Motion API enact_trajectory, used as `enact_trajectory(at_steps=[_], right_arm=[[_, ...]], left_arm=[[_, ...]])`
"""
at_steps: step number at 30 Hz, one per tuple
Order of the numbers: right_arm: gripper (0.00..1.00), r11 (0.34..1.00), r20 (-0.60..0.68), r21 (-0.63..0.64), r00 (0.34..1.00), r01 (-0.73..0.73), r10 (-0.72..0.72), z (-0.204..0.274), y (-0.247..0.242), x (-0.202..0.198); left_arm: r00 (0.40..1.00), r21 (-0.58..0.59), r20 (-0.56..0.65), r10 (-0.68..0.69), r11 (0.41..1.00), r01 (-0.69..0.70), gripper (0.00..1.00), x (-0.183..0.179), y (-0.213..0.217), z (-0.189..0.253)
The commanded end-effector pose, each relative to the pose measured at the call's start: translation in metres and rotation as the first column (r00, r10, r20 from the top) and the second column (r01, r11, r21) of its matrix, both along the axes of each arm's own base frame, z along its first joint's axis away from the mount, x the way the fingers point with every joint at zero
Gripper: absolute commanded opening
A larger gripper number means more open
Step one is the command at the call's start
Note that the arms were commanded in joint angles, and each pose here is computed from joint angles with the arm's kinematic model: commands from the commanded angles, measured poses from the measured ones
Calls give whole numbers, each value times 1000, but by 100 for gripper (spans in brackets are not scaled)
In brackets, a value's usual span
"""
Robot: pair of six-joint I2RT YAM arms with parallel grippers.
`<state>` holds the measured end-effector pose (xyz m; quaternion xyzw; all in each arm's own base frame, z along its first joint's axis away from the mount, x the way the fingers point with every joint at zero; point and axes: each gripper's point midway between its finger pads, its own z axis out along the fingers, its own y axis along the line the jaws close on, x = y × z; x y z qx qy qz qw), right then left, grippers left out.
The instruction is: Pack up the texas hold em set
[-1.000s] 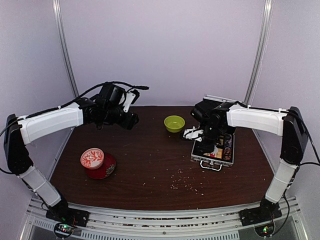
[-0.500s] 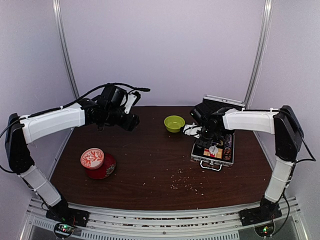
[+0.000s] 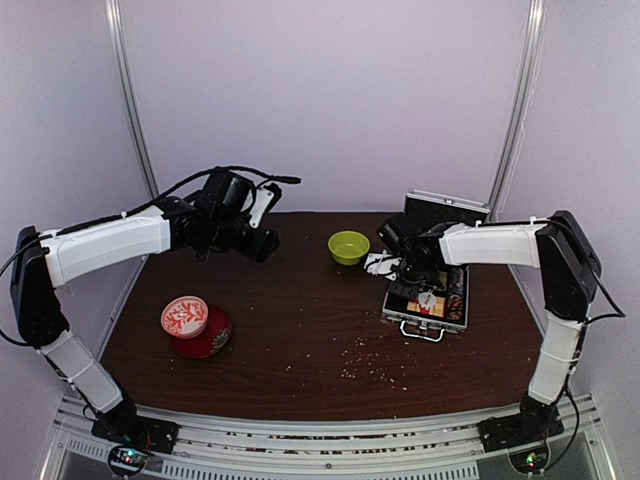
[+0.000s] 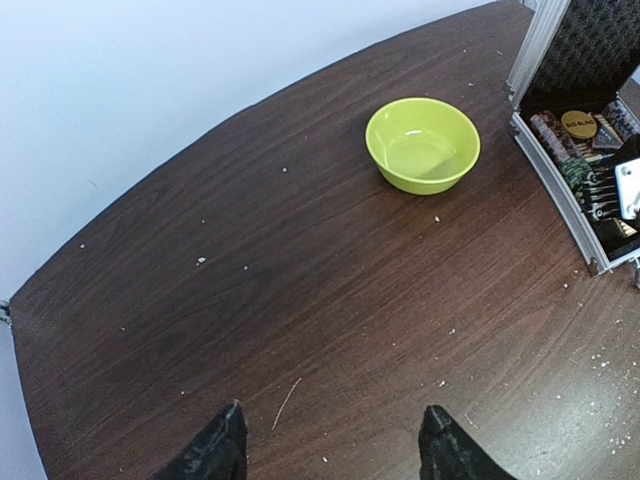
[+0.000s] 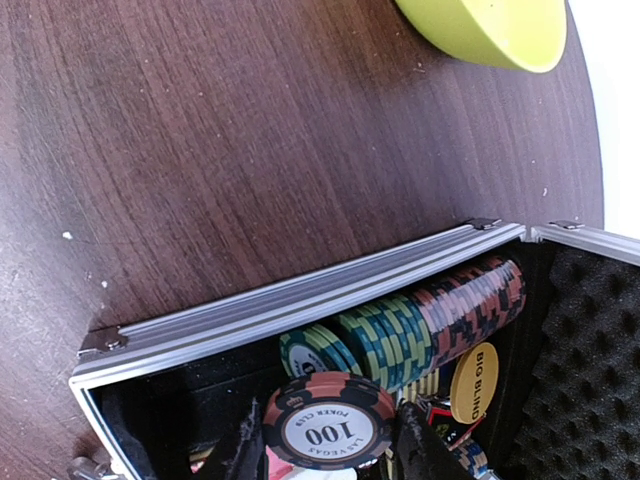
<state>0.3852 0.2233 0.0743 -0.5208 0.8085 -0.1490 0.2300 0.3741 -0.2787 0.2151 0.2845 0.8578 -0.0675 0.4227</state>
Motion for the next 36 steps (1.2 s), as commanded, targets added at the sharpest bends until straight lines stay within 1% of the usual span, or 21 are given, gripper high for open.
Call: enact_trajectory(at_steps=[1, 6, 16, 18, 26, 36], right_arm=[[38, 999, 9, -27, 1000, 17, -17, -7, -5, 4], [40, 999, 5, -40, 1000, 17, -17, -11, -7, 4], [51, 998, 42, -47, 999, 35, -33, -9, -10, 9], [52, 998, 44, -47, 998, 36, -34, -8, -10, 10], [53, 999, 37, -37, 999, 35, -34, -6, -9, 8], [55, 999, -16, 30, 1000, 24, -23, 11, -1, -3]], left_arm=[[1000, -9, -3, -14, 1000, 14, 60, 0, -6, 0], [1000, -10, -3, -15, 1000, 15, 60, 0, -6, 0], [1000, -13, -9, -22, 1000, 21, 60, -1, -7, 0], [1000, -15, -9, -24, 1000, 24, 60, -1, -8, 0], [1000, -16, -11, -28, 999, 27, 60, -1, -8, 0], [1000, -13, -10, -25, 1000, 25, 60, -1, -8, 0]])
